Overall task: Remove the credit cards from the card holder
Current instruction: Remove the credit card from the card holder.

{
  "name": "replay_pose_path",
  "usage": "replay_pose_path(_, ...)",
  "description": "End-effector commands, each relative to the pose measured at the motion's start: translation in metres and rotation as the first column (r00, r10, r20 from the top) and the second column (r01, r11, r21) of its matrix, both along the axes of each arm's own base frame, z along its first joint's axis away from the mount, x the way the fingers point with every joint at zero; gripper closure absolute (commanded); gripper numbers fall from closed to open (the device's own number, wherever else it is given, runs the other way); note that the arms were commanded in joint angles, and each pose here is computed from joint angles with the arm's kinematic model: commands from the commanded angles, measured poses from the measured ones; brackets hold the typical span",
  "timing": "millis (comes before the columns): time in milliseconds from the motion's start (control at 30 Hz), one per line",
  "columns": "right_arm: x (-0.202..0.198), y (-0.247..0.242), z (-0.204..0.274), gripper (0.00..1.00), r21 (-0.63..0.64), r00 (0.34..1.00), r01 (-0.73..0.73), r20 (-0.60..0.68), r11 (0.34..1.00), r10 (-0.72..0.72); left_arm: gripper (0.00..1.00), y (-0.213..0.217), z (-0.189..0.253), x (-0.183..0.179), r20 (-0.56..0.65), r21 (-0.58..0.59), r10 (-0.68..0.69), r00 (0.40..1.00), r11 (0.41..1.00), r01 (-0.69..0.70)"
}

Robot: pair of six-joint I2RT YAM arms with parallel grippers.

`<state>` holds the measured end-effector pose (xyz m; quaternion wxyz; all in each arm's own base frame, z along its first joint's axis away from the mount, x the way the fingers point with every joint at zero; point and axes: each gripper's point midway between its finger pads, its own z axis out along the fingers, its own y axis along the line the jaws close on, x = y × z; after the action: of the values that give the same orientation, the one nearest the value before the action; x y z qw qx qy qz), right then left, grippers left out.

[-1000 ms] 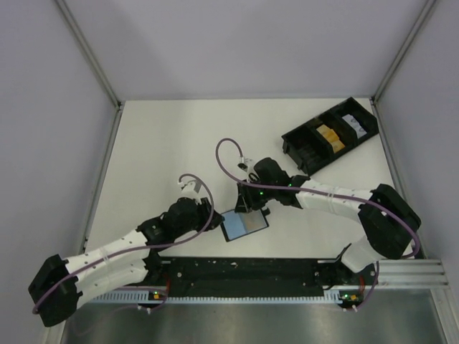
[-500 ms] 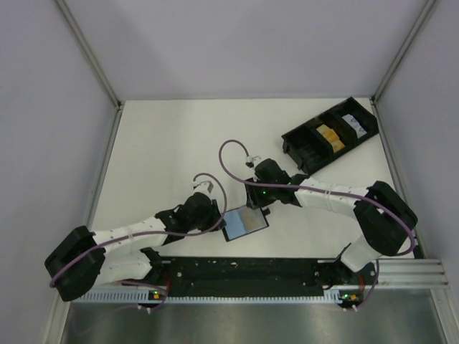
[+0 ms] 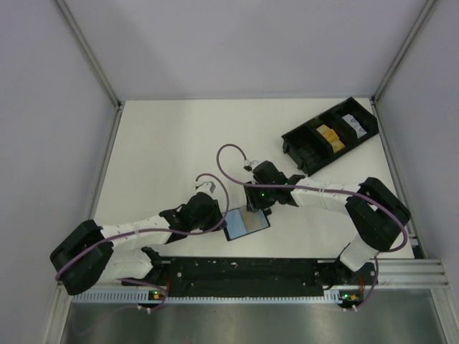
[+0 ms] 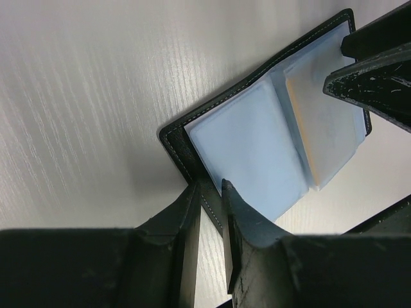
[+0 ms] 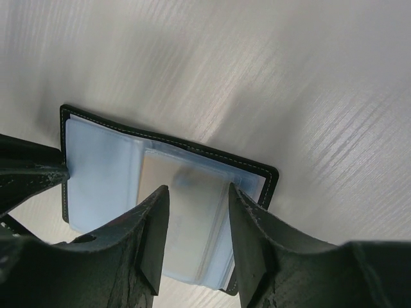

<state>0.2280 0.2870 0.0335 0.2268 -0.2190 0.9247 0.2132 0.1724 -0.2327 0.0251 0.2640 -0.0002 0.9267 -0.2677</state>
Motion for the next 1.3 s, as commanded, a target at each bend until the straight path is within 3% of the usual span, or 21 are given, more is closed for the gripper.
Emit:
replay_pose_path(0,0.0,0.008,0.004,0.59,0.044,1.0,-0.021,-0.004,0.999,0.021,0.76,-0.01,0.008,0.005,0.027,-0.025,-0.014,1.0,1.0,0.015)
replay_pose_path(767,-0.024,0.048,0.025,0.62,0.241,0.986,-0.111,-0.096,0.964,0.137,0.77,-0.015,0.009,0.003,0.025,-0.033,-0.016,1.0,0.999,0.017)
replay_pose_path(1000,0.009,0.015,0.031,0.55,0.06,0.996,-0.024,0.084,0.998,0.019,0.77,-0.015,0.008,0.003,0.023,-0.031,-0.019,1.0,0.999,0.019)
replay_pose_path(1267,0.023,-0.005,0.021,0.52,-0.048,0.992,-0.001,0.123,0.999,0.007,0.77,-0.014,0.007,0.002,0.021,-0.029,-0.018,1.0,0.999,0.019)
